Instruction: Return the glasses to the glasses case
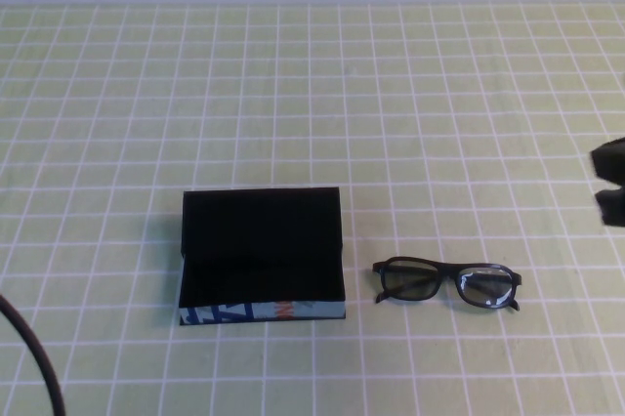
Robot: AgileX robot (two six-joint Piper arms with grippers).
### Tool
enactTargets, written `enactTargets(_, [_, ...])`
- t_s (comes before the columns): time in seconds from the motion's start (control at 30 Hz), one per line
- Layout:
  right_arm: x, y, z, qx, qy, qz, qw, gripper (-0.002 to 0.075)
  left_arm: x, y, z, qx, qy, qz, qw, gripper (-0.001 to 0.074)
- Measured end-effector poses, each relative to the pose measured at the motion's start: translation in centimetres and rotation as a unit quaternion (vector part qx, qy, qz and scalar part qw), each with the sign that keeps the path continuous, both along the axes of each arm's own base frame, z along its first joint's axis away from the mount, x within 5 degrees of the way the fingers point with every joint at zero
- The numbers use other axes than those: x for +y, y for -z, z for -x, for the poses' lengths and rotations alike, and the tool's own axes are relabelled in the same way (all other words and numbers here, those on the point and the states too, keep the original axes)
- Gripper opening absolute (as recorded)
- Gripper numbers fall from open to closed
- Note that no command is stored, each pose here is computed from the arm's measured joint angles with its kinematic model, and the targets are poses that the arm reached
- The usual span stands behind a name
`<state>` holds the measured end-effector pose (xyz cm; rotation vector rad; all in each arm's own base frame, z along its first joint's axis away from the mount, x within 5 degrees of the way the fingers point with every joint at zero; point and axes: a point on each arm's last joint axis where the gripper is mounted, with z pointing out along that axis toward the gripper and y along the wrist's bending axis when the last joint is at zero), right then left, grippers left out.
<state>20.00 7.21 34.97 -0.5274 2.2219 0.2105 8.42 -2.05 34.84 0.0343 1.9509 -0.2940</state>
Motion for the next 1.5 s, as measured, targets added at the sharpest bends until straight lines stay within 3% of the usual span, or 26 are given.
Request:
enactTargets(0.13, [3.5,0.3,-2.0,0.049,-0.139,0.096,0.984,-0.0017,0.0,0.1,0.1,0.009,0.000,-0.002,1.000,-0.0003])
enactTargets(0.27, [6.6,2.3,-3.6,0.094,-0.293,0.195,0.931,-0.0017,0.0,0.3,0.1,0.016,0.000,-0.004,1.000,-0.0003])
enactTargets(0.4, [8.6,4.9,-5.0,0.124,-0.362,0.232,0.894,-0.0014,0.0,0.4,0.2,0.024,0.000,-0.006,1.000,-0.0003])
enactTargets(0.5, [9.3,6.7,-6.0,0.145,-0.373,0.243,0.884,0.0031,0.0,0.5,0.2,0.026,0.000,-0.006,1.000,-0.0003])
enactTargets(0.7, [10.0,9.4,-7.7,0.155,-0.373,0.261,0.877,0.0347,0.0,0.5,0.2,0.028,0.001,-0.005,1.000,-0.0003])
enactTargets(0.8, [10.2,10.1,-8.5,0.139,-0.369,0.269,0.879,0.0414,0.0,0.5,0.2,0.030,0.002,-0.002,1.000,-0.0003])
enactTargets(1.3, [11.3,14.5,-10.5,0.157,-0.369,0.278,0.873,0.0410,0.0,0.5,0.2,0.033,0.003,0.000,0.999,-0.0003])
enactTargets(1.5, [11.4,14.9,-10.8,0.150,-0.367,0.277,0.875,0.0356,-0.1,0.5,0.3,0.034,0.003,0.000,0.999,-0.0003])
